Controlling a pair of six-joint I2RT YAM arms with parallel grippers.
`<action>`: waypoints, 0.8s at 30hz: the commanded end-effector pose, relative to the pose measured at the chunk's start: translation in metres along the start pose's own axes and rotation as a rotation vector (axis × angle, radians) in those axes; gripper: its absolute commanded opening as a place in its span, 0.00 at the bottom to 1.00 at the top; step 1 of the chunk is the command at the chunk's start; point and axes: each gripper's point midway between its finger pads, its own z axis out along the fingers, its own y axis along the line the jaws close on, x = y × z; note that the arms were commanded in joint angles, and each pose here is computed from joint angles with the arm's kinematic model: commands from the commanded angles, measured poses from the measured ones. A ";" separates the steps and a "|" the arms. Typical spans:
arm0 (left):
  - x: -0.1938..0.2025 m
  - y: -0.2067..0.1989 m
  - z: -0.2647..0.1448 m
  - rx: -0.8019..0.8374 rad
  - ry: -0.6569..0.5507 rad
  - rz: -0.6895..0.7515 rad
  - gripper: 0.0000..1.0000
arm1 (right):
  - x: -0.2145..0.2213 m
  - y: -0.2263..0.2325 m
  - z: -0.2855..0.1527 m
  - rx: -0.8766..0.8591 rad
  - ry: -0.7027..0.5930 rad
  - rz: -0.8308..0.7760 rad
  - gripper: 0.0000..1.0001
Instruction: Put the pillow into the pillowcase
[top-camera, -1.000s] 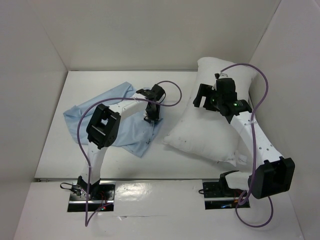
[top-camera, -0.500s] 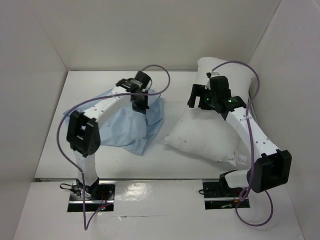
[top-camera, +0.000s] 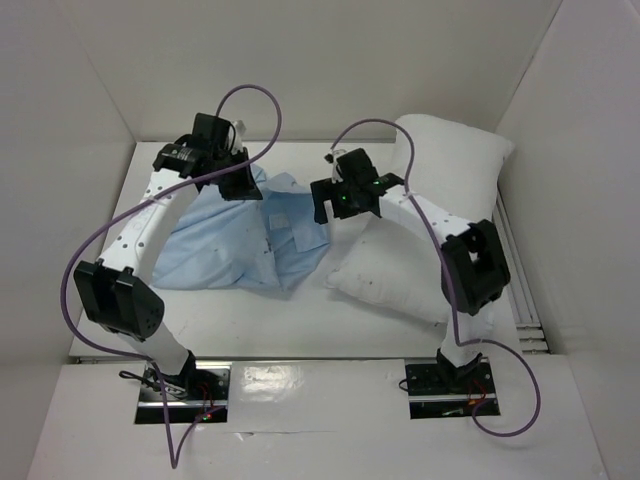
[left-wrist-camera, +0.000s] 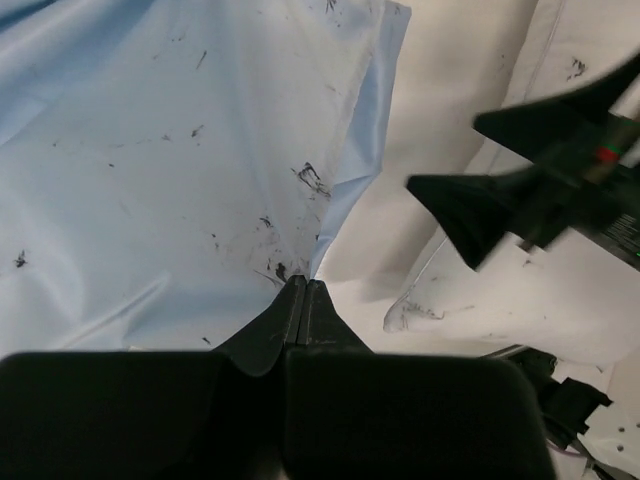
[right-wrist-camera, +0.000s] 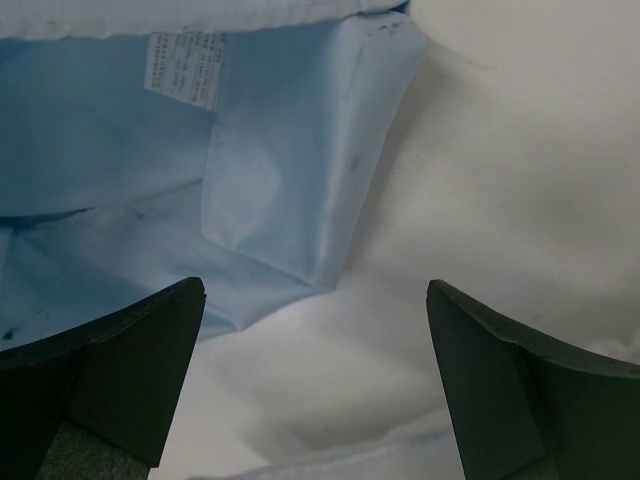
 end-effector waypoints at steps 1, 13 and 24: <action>-0.001 -0.010 -0.016 0.077 0.002 0.027 0.00 | -0.024 0.017 0.019 -0.030 -0.064 -0.097 0.99; -0.010 -0.009 -0.051 0.102 -0.049 0.039 0.00 | -0.092 0.015 0.059 0.048 -0.185 -0.156 0.99; -0.022 -0.015 -0.076 0.136 -0.104 0.048 0.00 | -0.129 0.040 0.082 -0.067 -0.320 -0.144 0.72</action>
